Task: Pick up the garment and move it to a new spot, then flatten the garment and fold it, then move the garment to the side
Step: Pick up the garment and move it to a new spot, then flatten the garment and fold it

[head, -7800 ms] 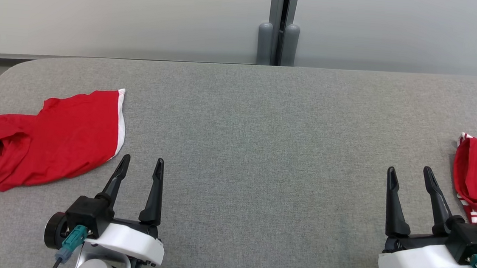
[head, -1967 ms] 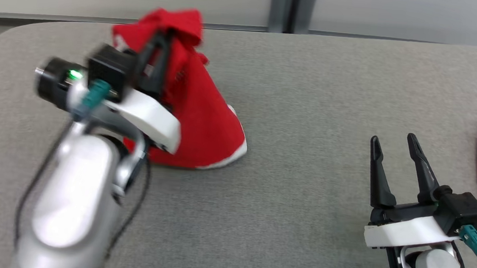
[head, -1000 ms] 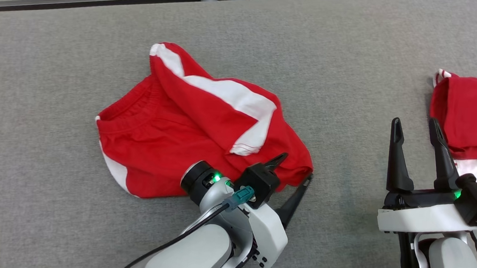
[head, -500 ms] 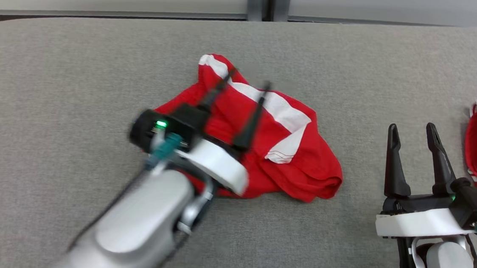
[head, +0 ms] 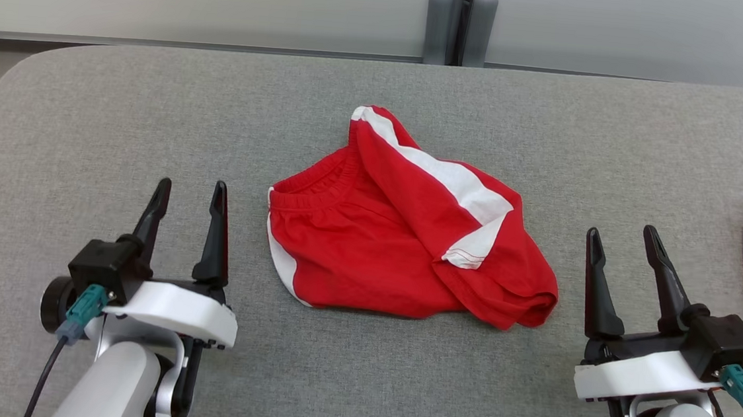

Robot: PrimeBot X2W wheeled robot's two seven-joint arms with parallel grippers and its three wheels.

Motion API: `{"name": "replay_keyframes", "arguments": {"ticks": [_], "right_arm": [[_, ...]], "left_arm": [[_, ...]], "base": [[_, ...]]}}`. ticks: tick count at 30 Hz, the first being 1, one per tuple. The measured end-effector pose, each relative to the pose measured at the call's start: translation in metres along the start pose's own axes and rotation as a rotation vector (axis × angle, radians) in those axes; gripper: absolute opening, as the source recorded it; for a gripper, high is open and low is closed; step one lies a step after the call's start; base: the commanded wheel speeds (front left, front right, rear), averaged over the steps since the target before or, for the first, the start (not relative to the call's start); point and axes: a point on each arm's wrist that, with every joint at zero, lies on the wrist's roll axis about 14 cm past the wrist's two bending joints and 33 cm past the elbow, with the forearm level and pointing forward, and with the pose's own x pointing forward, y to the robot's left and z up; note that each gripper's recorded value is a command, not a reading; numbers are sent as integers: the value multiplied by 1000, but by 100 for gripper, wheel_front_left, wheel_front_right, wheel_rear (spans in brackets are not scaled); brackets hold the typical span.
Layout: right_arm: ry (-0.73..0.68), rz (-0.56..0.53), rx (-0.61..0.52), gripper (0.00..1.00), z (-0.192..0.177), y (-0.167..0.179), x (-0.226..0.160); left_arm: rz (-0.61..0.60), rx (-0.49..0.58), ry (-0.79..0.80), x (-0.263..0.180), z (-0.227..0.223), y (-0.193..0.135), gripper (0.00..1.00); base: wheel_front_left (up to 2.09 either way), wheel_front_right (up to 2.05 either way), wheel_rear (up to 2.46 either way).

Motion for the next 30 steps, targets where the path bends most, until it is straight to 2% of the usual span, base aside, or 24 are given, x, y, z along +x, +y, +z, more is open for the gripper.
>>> {"name": "replay_keyframes", "arguments": {"ticks": [9, 18, 30], "right_arm": [[30, 53, 1, 100, -10, 18, 2], [196, 187, 35, 100, -49, 61, 17], [387, 205, 55, 100, -92, 67, 27]], "left_arm": [[19, -20, -1, -10, -7, 5, 100], [25, -27, 31, -11, -22, 7, 100], [72, -15, 57, -17, -31, 27, 100]], "base": [[0, 0, 0], [0, 0, 0], [0, 0, 0]]}}
